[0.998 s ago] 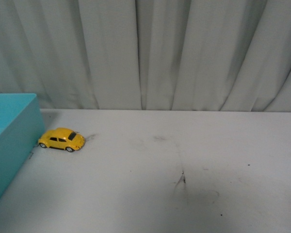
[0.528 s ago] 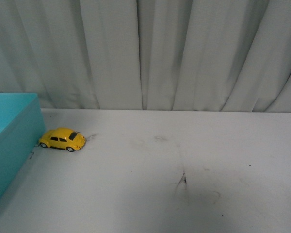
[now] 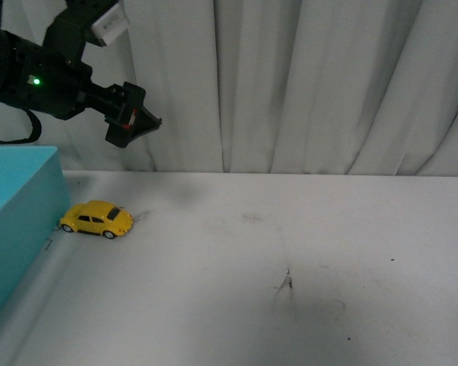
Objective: Wind up and store yellow beetle toy
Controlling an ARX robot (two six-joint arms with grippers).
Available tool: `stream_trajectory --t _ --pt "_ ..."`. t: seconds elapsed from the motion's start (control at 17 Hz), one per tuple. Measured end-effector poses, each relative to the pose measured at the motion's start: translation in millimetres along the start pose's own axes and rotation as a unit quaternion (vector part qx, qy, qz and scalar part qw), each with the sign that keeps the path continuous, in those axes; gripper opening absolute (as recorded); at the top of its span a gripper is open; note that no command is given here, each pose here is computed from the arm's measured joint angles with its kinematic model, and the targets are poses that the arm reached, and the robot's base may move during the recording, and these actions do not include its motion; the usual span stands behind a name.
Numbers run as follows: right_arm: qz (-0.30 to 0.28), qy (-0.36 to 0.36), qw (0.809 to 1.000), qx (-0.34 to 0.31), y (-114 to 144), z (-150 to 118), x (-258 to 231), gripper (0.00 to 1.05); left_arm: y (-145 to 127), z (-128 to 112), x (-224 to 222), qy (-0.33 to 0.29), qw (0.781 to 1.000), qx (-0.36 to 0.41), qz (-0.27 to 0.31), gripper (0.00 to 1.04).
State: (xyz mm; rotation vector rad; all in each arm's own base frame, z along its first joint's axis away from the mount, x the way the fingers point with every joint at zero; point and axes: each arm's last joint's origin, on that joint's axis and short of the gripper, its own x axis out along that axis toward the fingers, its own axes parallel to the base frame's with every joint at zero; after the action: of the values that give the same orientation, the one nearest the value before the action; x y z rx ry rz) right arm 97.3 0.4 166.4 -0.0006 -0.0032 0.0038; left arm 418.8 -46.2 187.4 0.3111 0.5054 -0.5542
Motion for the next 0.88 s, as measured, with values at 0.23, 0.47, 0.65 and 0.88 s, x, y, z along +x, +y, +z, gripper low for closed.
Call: stream_trajectory --t 0.23,0.47,0.65,0.88 --pt "0.0 0.0 1.0 0.0 0 0 0 0.98 -5 -4 26 0.09 0.985 0.134 -0.056 0.98" --pt "0.0 0.0 1.0 0.0 0 0 0 0.98 5 -30 64 0.206 0.933 0.267 -0.128 0.98" --pt "0.0 0.0 1.0 0.0 0 0 0 0.98 22 -30 78 0.262 0.894 0.341 -0.126 0.98" --pt "0.0 0.0 1.0 0.0 0 0 0 0.98 26 -54 89 0.324 0.854 0.363 -0.186 0.98"
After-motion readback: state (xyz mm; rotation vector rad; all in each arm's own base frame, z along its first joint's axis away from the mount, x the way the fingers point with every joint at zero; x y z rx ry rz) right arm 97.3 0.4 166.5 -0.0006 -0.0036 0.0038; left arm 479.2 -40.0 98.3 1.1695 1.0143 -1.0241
